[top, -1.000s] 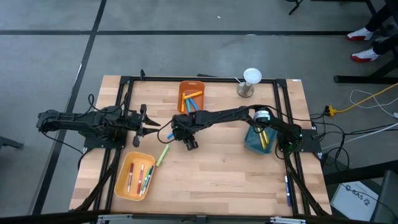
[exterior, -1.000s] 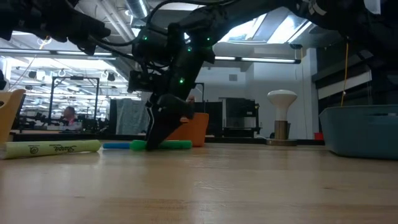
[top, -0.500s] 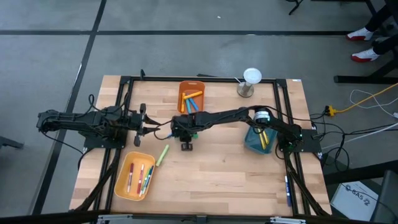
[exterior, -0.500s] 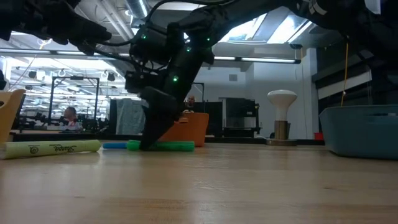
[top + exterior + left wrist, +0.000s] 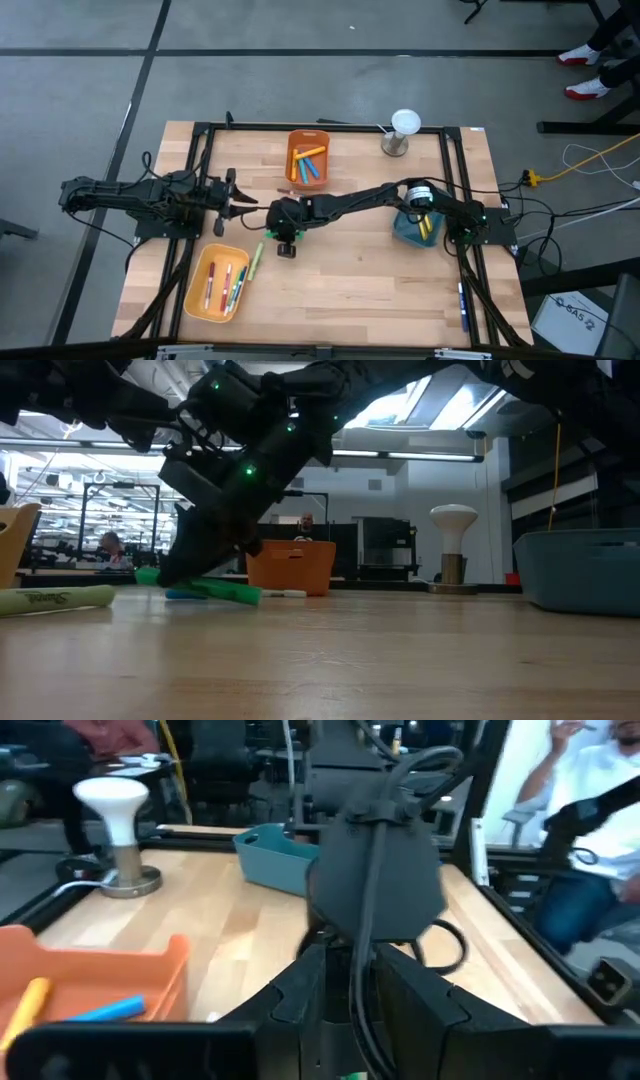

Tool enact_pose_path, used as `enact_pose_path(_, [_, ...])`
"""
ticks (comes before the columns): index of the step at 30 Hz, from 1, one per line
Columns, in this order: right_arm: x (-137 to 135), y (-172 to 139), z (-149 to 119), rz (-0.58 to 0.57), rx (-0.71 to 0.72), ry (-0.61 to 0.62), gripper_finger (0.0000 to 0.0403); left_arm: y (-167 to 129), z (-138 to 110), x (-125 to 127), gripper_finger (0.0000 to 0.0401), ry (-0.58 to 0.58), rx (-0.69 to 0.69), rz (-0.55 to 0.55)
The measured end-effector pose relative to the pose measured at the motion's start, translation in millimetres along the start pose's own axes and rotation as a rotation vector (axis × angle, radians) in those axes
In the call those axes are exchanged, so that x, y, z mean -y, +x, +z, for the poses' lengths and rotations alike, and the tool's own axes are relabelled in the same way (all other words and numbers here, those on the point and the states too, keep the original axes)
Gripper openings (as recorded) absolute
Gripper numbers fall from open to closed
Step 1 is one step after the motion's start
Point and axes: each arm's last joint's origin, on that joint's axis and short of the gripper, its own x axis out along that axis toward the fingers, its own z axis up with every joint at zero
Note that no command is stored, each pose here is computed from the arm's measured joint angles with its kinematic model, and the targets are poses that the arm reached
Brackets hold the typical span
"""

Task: Pick & Place Markers
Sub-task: Put the green highlighter pen into the orange bin

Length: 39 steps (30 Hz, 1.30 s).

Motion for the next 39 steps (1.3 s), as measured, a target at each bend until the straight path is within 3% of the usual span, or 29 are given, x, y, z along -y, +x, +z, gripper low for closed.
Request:
enact_pose_path(4, [-2, 0, 0, 0.03, -0.002, -0.002, 0.0073, -1, 0, 2, 0.0088, 0.038, 0.004, -0.072])
enact_pose_path(9, [0, -11, 2, 0.126, -0.042, 0.003, 0.0068, -4, 2, 3, 0.0088, 0.036, 0.024, -0.079])
enact_pose_path(16, [8, -47, 13, 0.126, -0.076, -0.079, 0.0068, -10, 1, 1, 0.009, 0.024, 0.021, -0.038])
enact_pose_path(33, [32, -105, 14, 0.084, -0.227, -0.067, 0.0068, -12, -7, 1, 0.0087, -0.039, -0.048, -0.017])
enact_pose_path(39, [50, -123, 20, 0.053, -0.192, -0.075, 0.0067, -12, -8, 0, 0.009, -0.05, -0.062, -0.015])
